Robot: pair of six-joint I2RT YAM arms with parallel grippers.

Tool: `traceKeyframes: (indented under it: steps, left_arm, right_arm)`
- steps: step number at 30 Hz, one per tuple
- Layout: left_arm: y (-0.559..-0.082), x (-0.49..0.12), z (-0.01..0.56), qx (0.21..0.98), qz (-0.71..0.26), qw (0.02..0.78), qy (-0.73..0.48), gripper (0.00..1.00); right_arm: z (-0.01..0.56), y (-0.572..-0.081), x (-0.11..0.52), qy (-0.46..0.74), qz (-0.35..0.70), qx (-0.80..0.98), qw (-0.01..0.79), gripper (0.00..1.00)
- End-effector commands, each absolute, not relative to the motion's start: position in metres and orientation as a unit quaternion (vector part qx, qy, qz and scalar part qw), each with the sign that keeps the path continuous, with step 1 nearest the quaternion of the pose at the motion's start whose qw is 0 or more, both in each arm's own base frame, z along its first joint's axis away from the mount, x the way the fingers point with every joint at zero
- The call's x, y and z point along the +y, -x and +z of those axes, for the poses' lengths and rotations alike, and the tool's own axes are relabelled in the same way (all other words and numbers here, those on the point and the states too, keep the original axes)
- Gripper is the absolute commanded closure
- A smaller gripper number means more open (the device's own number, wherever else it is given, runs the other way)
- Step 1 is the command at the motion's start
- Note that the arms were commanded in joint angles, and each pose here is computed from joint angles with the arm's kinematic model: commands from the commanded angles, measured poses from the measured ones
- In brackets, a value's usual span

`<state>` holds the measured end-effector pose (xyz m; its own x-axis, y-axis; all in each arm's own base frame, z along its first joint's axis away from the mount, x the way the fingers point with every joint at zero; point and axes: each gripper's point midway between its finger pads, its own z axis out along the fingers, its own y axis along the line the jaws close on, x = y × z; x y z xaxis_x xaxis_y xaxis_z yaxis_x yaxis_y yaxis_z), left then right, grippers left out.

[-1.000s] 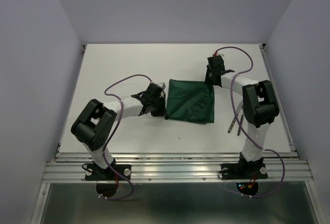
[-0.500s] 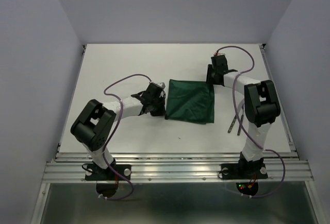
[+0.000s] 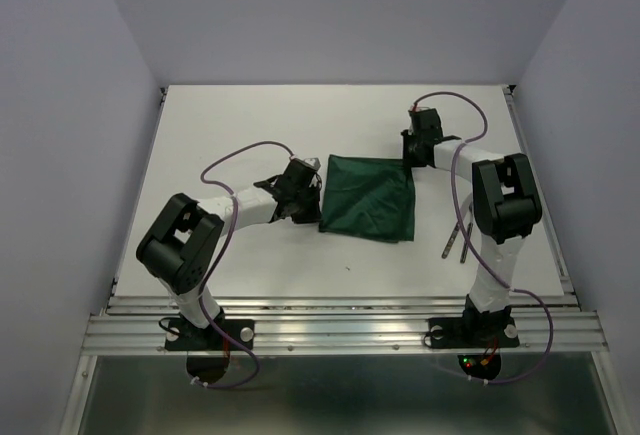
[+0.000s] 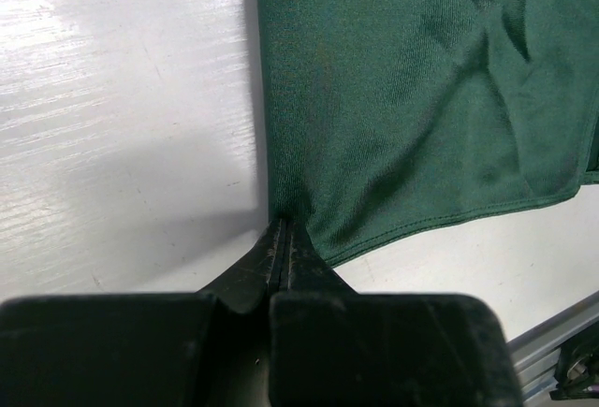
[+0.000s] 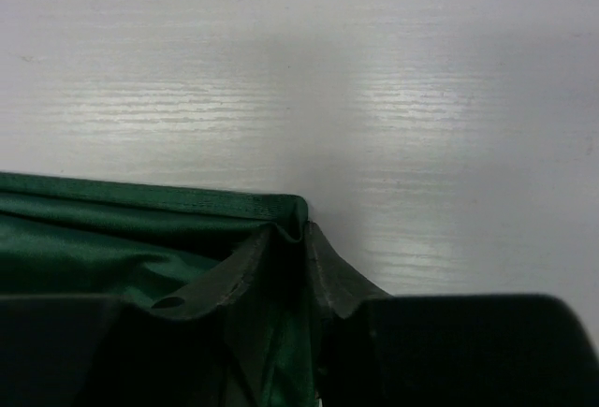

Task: Fold the napkin into a case and place the utensils inside
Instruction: Smooth out the lower triangle-folded napkin at the center of the board.

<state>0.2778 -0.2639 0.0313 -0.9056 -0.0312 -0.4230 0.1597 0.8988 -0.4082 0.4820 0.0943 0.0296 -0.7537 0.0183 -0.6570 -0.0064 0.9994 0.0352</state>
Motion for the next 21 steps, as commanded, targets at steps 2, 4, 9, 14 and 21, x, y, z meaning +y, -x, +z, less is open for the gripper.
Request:
traceKeyframes:
  steps: [2,4,9,14,21]
  left_arm:
    - [-0.294,-0.269,0.063,0.938,-0.228,0.259,-0.042,1.0]
    - [-0.295,-0.267,0.065,0.938,-0.224,0.262,-0.041,1.0]
    - [-0.306,-0.268,0.077,0.933,-0.222,0.28,-0.034,1.0]
    - [-0.315,-0.267,0.086,0.93,-0.218,0.293,-0.03,1.0]
    - [-0.321,-0.265,0.094,0.929,-0.213,0.302,-0.029,1.0]
  right_arm:
    - [0.029,-0.476,0.092,-0.022,0.015,0.937,0.347,0.86]
    - [0.033,-0.472,0.097,-0.038,0.034,0.937,0.347,0.9]
    - [0.024,-0.442,0.105,-0.095,0.076,0.938,0.325,0.95]
    - [0.011,-0.397,0.107,-0.186,0.118,0.926,0.307,0.67]
    - [0.04,-0.386,0.086,-0.187,0.084,0.912,0.355,0.52]
